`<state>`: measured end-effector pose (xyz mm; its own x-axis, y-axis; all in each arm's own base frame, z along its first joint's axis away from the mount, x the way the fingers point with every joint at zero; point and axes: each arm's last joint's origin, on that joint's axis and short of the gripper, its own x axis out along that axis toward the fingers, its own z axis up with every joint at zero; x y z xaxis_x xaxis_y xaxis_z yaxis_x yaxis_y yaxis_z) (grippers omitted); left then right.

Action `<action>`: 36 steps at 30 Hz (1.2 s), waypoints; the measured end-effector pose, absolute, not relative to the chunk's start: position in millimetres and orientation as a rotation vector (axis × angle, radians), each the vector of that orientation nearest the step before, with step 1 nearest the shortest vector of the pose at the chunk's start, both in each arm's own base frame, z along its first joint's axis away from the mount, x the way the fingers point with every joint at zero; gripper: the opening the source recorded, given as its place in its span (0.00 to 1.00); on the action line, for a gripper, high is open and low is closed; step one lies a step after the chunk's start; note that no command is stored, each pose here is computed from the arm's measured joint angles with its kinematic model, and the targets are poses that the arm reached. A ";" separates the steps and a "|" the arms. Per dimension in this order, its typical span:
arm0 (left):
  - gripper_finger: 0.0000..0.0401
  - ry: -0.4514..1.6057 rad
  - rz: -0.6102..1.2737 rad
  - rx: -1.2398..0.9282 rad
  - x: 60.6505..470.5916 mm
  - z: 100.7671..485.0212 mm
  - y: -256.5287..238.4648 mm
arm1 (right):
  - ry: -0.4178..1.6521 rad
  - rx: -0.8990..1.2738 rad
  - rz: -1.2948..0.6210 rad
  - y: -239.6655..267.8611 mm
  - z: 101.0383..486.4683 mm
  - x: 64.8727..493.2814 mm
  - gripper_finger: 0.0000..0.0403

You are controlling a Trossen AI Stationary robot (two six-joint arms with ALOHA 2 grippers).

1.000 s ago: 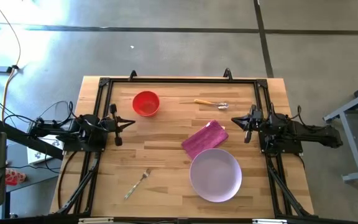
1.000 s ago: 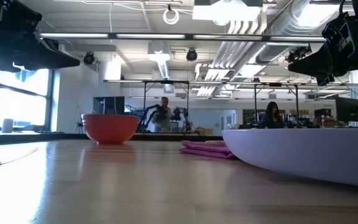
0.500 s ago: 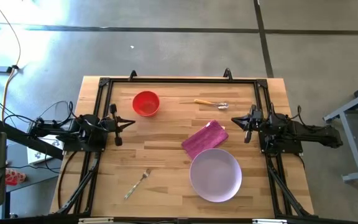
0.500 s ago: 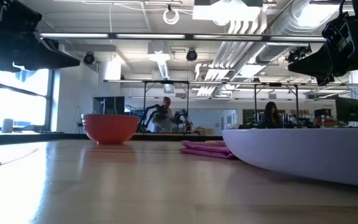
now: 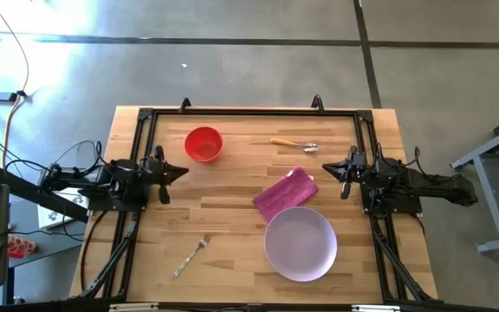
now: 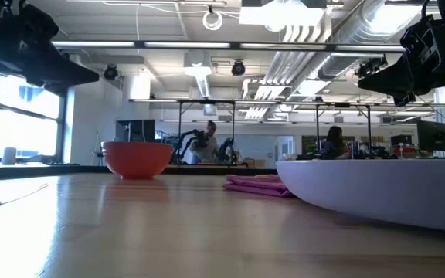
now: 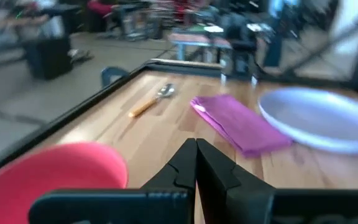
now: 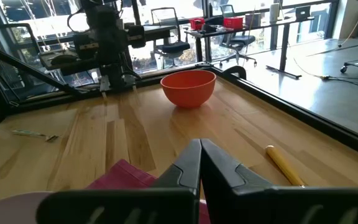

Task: Set table place
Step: Put the orange bowl on the purple plate

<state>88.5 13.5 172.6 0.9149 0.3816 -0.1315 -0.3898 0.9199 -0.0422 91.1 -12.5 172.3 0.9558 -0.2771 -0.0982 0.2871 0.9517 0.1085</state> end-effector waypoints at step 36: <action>0.00 0.897 0.843 -0.224 139.9 279.6 57.9 | -0.028 0.560 -0.584 -25.3 238.9 118.7 0.00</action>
<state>139.9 57.9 279.6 0.3362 0.5521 -0.7630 -0.7278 0.6665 0.1615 118.7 -25.3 238.9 0.8383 -0.5297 -0.1294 0.5146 0.6901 0.5088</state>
